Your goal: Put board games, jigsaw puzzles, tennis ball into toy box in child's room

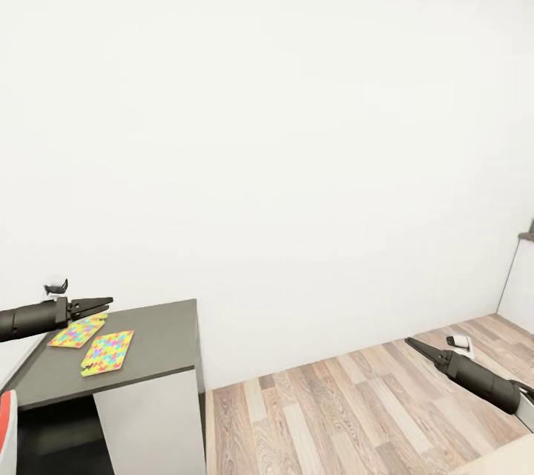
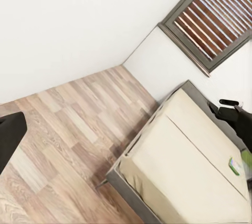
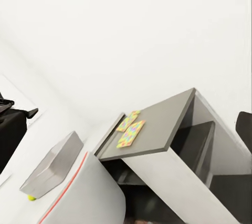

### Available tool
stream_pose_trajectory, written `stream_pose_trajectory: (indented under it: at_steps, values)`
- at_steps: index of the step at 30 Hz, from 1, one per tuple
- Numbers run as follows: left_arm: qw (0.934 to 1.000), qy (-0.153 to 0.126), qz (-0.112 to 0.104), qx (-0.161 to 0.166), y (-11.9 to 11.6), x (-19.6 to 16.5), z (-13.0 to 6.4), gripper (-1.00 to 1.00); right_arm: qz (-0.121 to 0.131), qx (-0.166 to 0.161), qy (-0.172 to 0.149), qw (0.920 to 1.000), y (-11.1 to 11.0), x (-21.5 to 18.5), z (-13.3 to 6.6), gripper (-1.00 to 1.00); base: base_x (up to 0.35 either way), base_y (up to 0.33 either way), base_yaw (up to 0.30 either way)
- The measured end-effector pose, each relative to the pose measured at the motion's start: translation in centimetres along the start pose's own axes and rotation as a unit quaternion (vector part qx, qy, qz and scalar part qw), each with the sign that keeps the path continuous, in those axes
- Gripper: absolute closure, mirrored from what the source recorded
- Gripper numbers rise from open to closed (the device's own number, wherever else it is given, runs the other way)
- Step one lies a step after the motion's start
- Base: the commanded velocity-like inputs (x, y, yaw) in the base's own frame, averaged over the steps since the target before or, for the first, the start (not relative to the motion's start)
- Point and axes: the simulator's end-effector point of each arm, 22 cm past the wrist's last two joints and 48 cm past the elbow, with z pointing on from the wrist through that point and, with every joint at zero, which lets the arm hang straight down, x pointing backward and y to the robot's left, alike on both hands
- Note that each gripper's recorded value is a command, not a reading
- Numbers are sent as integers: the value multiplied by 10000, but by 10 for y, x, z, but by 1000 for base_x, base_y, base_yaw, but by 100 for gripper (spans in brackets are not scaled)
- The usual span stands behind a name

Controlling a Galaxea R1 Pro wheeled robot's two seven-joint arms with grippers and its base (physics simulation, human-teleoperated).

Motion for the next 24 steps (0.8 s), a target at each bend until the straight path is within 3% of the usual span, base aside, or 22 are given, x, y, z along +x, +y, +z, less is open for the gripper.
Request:
stream_pose_trajectory:
  at_steps: [24]
  values:
    - [10000, -21, 35, 20, -4, -2, -1, -100, -21, -21, -67, 10000, 4, -5, -1, -100, 0, 0, -276]
